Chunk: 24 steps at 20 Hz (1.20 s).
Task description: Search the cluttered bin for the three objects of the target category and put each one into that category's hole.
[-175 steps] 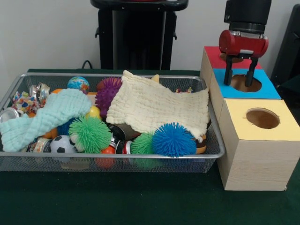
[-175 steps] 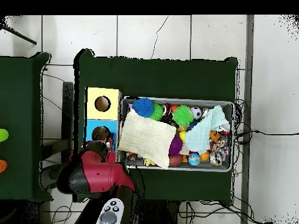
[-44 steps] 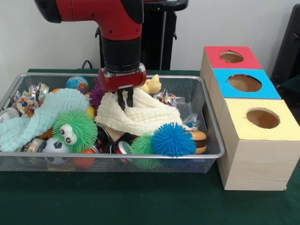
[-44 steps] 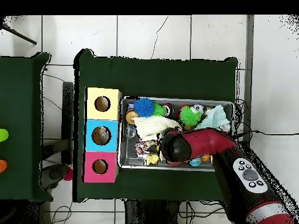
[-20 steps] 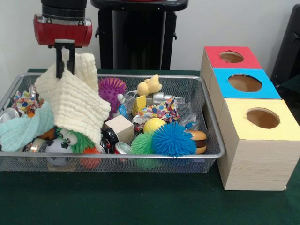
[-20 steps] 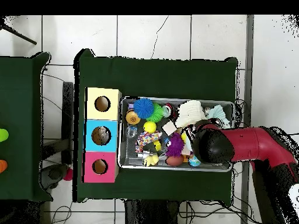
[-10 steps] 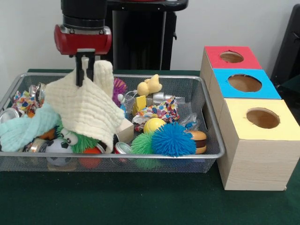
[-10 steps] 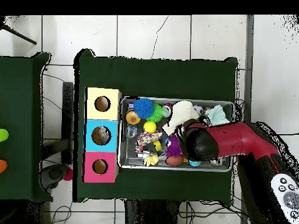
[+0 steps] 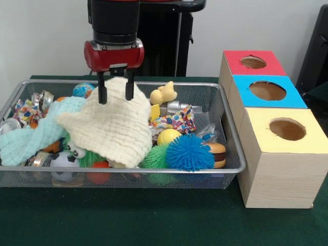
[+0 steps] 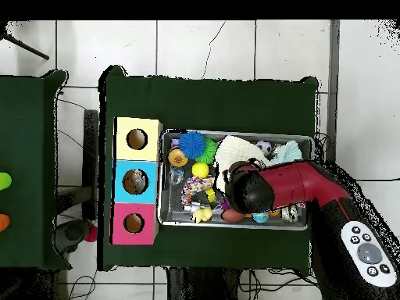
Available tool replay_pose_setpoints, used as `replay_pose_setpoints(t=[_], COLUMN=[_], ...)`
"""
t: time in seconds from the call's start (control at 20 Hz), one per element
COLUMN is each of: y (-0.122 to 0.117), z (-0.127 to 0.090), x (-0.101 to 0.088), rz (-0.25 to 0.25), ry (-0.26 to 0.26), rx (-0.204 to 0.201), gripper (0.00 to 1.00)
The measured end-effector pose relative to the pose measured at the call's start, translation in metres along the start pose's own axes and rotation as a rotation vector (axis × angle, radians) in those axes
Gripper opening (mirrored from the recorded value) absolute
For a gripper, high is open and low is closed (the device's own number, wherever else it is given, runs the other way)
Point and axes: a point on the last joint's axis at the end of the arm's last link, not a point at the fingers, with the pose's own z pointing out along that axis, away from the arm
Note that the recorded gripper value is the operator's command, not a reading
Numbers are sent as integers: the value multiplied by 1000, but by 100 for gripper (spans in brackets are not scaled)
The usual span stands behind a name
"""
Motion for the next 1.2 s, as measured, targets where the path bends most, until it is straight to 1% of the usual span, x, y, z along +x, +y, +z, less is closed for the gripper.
replay_pose_setpoints(t=[0.5, 0.8, 0.95, 1.05, 1.2], y=[2, 9, 17, 25, 42], z=[0, -1, -1, 2, 13], x=[0, -6, -11, -14, -18], rz=[-2, 6, 3, -9, -29], ry=[1, 1, -6, -15, -42], rx=[-3, -13, -14, -9, -6], gripper=[100, 100, 100, 100, 100])
